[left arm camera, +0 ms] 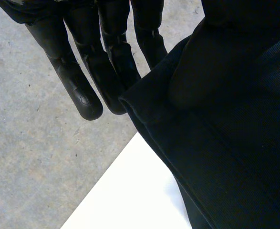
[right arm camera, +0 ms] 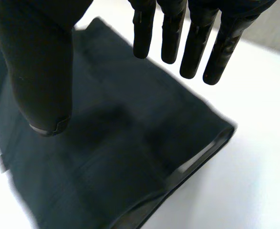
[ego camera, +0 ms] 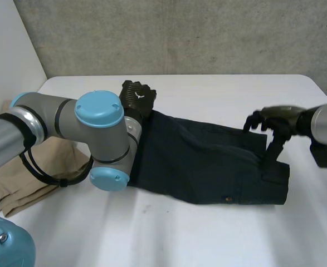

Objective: Fold the laundry.

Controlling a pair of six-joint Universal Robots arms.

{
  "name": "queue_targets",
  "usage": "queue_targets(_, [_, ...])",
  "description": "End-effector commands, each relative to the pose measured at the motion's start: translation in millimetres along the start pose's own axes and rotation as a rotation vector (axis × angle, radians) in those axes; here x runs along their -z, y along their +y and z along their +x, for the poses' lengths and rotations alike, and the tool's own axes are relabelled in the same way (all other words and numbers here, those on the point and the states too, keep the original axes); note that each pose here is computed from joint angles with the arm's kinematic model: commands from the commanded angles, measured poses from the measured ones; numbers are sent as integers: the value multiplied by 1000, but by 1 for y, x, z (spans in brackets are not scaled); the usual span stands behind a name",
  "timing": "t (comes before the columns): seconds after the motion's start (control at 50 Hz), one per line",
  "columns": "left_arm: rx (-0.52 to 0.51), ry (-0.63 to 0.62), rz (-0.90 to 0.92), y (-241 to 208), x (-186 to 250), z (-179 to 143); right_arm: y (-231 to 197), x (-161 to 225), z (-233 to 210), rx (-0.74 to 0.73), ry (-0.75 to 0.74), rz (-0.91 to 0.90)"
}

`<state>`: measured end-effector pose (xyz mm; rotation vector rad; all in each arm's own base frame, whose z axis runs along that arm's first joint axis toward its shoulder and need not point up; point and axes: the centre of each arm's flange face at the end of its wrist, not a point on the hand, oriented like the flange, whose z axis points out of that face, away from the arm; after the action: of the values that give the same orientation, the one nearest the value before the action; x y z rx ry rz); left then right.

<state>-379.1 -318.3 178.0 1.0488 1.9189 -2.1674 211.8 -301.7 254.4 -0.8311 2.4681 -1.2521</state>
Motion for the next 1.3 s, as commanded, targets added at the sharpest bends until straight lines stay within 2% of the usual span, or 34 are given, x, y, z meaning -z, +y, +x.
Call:
queue_targets(0.02, [2, -8, 8, -3, -3, -4, 40, -10, -11, -50, -51, -115])
queue_targets(0.16, [5, -8, 8, 1, -7, -1, 48, -40, -1, -30, -11, -43])
queue_targets(0.26, [1, -12, 16, 4, -14, 2, 23, -62, 19, -29, 101, 130])
queue_targets(0.52, [15, -47, 45, 12, -51, 8, 4, -117, 41, 64, 308, 273])
queue_targets(0.72, [45, -26, -4, 30, -62, 21, 16, -147, 23, 168, 282, 320])
queue_targets(0.82, [156, -29, -76, 44, -56, 27, 22, -161, 15, 197, 263, 337])
queue_targets(0.94, [210, -10, -103, 45, -52, 31, 11, -149, 13, 236, 277, 344])
queue_targets(1.02, [190, 23, -176, 49, -43, 34, -7, -124, 13, 240, 295, 369])
queue_targets(1.12, [196, 69, -225, 33, -27, 41, -14, -89, 10, 236, 312, 345])
queue_targets(1.3, [320, 32, -315, 20, -13, 25, 13, -55, -5, 222, 260, 188])
